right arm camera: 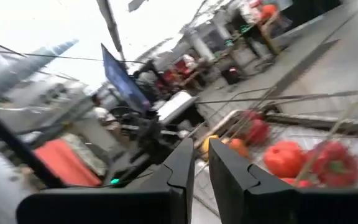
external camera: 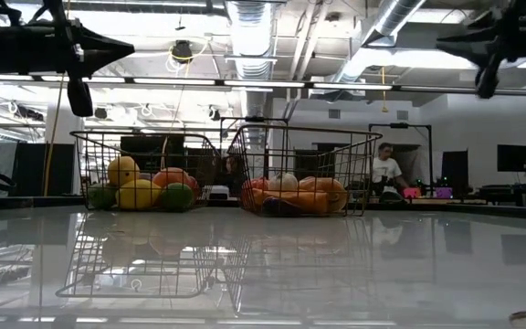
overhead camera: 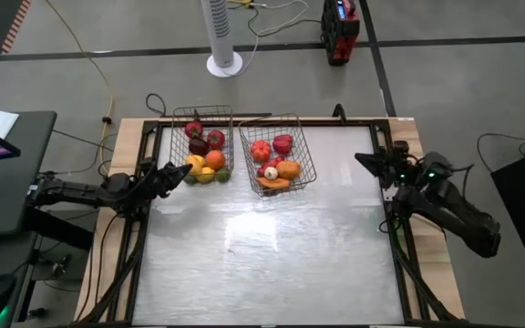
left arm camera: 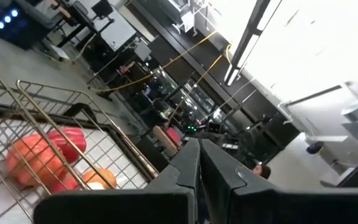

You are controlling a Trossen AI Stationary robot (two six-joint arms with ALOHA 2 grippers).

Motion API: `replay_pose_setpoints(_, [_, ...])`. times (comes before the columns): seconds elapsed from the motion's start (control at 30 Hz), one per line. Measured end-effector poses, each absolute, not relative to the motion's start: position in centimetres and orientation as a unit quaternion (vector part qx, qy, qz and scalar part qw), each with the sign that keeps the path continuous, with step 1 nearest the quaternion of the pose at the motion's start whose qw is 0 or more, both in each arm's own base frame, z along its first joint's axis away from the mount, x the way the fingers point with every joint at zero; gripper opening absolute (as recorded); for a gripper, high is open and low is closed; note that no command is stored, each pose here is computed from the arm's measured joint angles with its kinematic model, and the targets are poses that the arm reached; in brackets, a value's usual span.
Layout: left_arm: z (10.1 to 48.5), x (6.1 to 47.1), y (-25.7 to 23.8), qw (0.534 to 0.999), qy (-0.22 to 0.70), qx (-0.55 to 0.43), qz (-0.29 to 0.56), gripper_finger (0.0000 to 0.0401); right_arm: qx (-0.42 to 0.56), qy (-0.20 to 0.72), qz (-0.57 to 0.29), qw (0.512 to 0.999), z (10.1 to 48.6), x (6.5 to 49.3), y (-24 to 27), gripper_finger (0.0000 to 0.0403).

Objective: Sort produce into baskets
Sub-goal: Return to Home Position

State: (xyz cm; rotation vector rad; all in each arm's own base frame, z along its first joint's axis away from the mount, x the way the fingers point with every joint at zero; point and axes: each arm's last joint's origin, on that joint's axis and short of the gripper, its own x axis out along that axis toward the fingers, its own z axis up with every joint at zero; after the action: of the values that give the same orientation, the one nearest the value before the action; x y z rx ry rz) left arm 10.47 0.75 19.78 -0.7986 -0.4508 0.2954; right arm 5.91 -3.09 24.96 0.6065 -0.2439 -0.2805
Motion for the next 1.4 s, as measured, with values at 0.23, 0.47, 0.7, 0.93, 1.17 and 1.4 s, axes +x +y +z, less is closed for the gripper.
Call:
replay_pose_setpoints(0.23, [19.9,10.4,0.8,0.870,-0.227,-0.417,0.132,0.0000,0.323,-0.190,-0.062,0.925,21.4,7.8,-3.8,0.0069])
replay_pose_setpoints(0.47, [19.9,10.4,0.8,0.862,-0.233,-0.427,0.141,0.0000,0.346,-0.181,-0.036,0.920,20.3,8.4,-3.2,0.0069])
replay_pose_setpoints(0.7, [19.8,10.4,0.8,0.861,-0.232,-0.427,0.148,0.0000,0.337,-0.176,-0.057,0.923,20.1,9.0,-1.8,0.0062])
replay_pose_setpoints(0.93, [18.5,10.7,0.8,0.886,-0.169,-0.394,0.179,0.0000,0.361,-0.131,-0.117,0.916,18.8,9.3,-1.2,0.0060])
replay_pose_setpoints(1.17, [17.4,10.9,0.7,0.916,-0.097,-0.339,0.189,0.0000,0.408,-0.077,-0.153,0.897,17.5,9.4,-1.2,0.0060])
replay_pose_setpoints(1.4, [16.9,11.0,0.5,0.949,-0.050,-0.258,0.174,0.0000,0.409,-0.071,-0.155,0.896,17.4,9.4,-1.2,0.0060])
